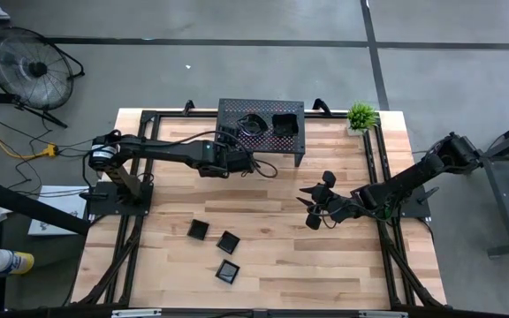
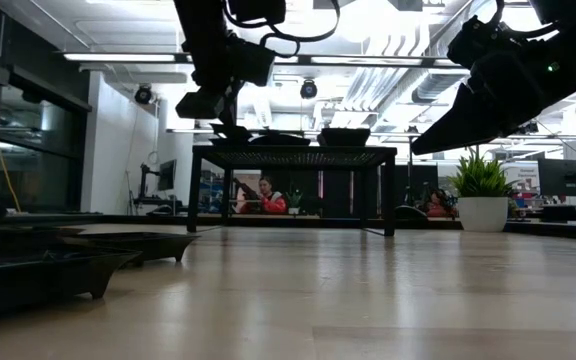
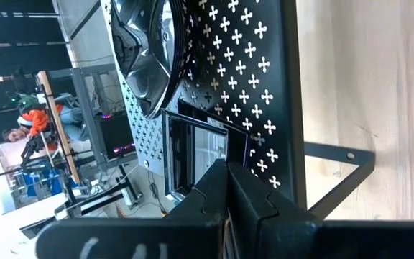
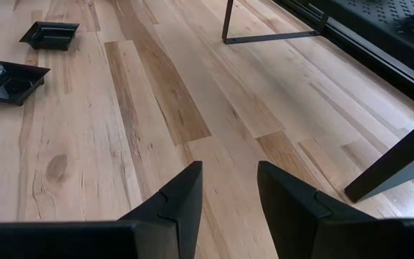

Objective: Pick & Place Mini shaped plates
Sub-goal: Stack the black square plate on top of the black square plate on the shelf

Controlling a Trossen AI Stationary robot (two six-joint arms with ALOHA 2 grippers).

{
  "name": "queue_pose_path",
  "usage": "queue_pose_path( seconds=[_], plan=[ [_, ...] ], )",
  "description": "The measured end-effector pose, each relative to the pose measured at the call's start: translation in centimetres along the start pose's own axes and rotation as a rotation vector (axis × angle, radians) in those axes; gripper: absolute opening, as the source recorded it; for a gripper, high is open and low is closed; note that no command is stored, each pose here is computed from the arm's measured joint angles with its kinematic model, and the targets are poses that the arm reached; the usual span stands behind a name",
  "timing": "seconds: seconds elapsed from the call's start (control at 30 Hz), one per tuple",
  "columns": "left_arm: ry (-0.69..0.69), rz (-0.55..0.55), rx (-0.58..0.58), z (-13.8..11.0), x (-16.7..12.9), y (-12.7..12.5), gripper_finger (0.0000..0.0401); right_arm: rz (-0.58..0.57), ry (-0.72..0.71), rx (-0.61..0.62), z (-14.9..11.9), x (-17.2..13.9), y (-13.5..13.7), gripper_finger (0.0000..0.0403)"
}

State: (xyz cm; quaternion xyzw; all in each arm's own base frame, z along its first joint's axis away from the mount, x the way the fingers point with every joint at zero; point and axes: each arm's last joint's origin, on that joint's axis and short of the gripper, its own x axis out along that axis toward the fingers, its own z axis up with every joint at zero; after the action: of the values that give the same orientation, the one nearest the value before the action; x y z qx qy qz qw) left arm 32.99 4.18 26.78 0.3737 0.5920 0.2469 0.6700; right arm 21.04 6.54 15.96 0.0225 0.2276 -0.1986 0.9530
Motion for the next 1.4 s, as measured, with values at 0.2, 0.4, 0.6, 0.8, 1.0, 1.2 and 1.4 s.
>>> queue_pose_path(
  seconds=[0.2, 0.4, 0.6, 0.8, 1.0, 1.2, 1.4],
  plan=[
    [0.001, 0.000, 0.003, 0.0, 0.0, 0.0, 0.0001, 0.000, 0.000, 0.000, 0.0, 0.0, 0.0, 0.0129],
    [0.005, -0.021, 0.003, -0.2, 0.4, 0.2, 0.0001, 0.000, 0.000, 0.001, 0.0, 0.0, 0.0, 0.0129],
    [0.003, -0.085, -0.015, -0.5, 1.3, 0.8, 0.0001, 0.000, 0.001, 0.001, 0.0, 0.0, 0.0, 0.0129],
    [0.006, -0.085, -0.018, -0.6, 1.4, 0.9, 0.0001, -0.001, 0.004, -0.002, -0.1, 0.0, 0.0, 0.0129],
    [0.006, -0.085, -0.012, -0.6, 1.4, 0.9, 0.0003, -0.002, 0.006, -0.003, -0.1, 0.0, 0.0, 0.0129],
    [0.005, -0.086, -0.011, -0.6, 1.4, 0.9, 0.0054, -0.002, 0.006, -0.003, -0.1, 0.0, 0.0, 0.0129],
    [0.003, -0.085, -0.013, -0.6, 1.4, 0.9, 0.0107, -0.002, 0.006, -0.003, -0.1, 0.0, 0.0, 0.0129]
  ],
)
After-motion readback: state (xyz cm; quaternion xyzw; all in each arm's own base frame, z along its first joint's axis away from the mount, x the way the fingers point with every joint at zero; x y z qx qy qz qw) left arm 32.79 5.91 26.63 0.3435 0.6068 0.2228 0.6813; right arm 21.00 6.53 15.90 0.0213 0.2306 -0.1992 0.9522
